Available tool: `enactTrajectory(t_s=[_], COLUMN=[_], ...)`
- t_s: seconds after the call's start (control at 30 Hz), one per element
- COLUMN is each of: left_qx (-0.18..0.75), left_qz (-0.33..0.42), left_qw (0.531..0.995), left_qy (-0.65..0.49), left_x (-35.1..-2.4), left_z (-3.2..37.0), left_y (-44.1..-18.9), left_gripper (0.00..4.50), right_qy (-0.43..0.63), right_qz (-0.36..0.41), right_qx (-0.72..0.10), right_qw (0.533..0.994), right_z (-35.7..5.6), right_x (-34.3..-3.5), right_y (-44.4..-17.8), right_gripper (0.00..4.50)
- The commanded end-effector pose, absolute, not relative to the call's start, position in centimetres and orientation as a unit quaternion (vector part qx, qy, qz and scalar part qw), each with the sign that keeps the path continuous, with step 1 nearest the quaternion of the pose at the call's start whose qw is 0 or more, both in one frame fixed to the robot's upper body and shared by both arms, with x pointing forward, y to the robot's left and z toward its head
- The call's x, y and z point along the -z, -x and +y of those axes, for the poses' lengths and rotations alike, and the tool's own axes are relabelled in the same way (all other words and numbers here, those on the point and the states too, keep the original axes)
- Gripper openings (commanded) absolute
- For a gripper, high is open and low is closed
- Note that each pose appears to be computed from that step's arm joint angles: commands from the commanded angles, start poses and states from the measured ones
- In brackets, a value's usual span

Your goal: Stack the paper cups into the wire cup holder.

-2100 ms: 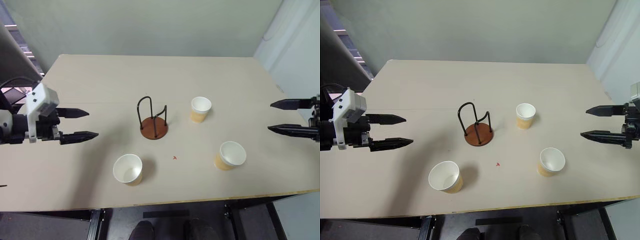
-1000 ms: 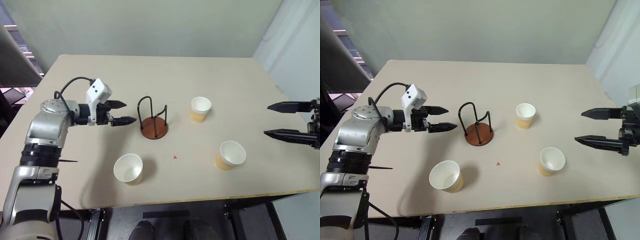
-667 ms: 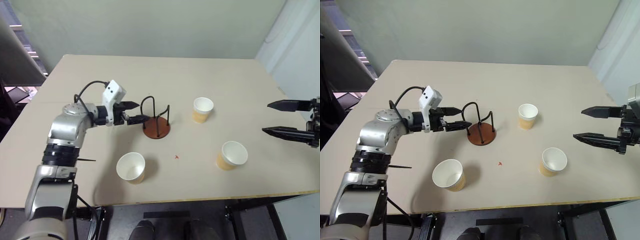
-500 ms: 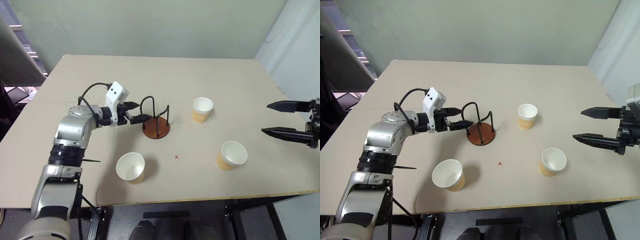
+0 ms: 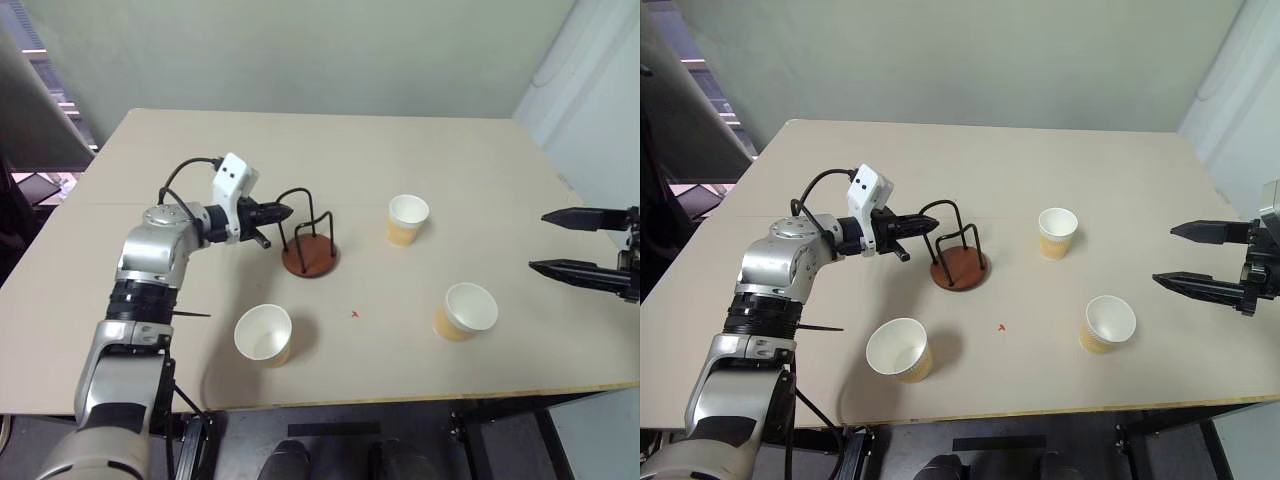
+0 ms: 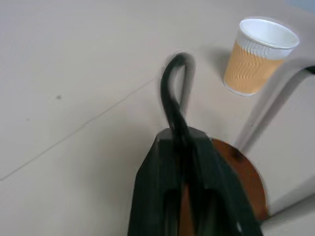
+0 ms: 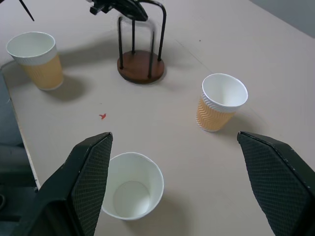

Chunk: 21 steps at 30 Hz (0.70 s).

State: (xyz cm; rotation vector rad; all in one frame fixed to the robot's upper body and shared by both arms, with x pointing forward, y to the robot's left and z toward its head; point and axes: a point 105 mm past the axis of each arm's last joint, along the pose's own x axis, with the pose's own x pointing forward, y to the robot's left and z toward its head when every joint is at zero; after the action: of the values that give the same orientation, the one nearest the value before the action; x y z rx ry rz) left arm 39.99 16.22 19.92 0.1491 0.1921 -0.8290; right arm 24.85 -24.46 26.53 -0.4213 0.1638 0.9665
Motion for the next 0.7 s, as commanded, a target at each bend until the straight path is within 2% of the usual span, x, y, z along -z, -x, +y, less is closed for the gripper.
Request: enactTrajectory(t_s=[0.03, 0.2, 0.3, 0.47, 0.7], left_qx=[0.448, 0.495, 0.545, 0.615, 0.627], left_qz=[0.061, 0.045, 0.043, 0.060, 0.074], left_qw=[0.889, 0.865, 0.832, 0.773, 0.750], left_qy=[-0.075, -0.076, -0.095, -0.142, -0.198], left_x=[-22.2, -23.7, -24.0, -22.4, -20.1], left_z=[14.5, 11.9, 9.7, 6.9, 5.8], left_y=[-38.9, -37.5, -35.6, -32.4, -32.2], left_gripper=[0.03, 0.03, 0.03, 0.03, 0.03], right_qy=[0.218, 0.221, 0.221, 0.218, 0.214], right_qz=[0.055, 0.053, 0.053, 0.060, 0.066], right_qx=[-0.451, -0.452, -0.459, -0.484, -0.494], right_qw=[0.864, 0.862, 0.859, 0.845, 0.840], right_z=[-24.5, -24.1, -23.8, -23.2, -22.9], right_x=[-27.7, -27.9, -28.0, -27.5, -26.9], right_y=[-24.6, -24.9, -24.8, -24.2, -23.9], right_gripper=[4.12, 4.12, 4.12, 4.12, 4.12])
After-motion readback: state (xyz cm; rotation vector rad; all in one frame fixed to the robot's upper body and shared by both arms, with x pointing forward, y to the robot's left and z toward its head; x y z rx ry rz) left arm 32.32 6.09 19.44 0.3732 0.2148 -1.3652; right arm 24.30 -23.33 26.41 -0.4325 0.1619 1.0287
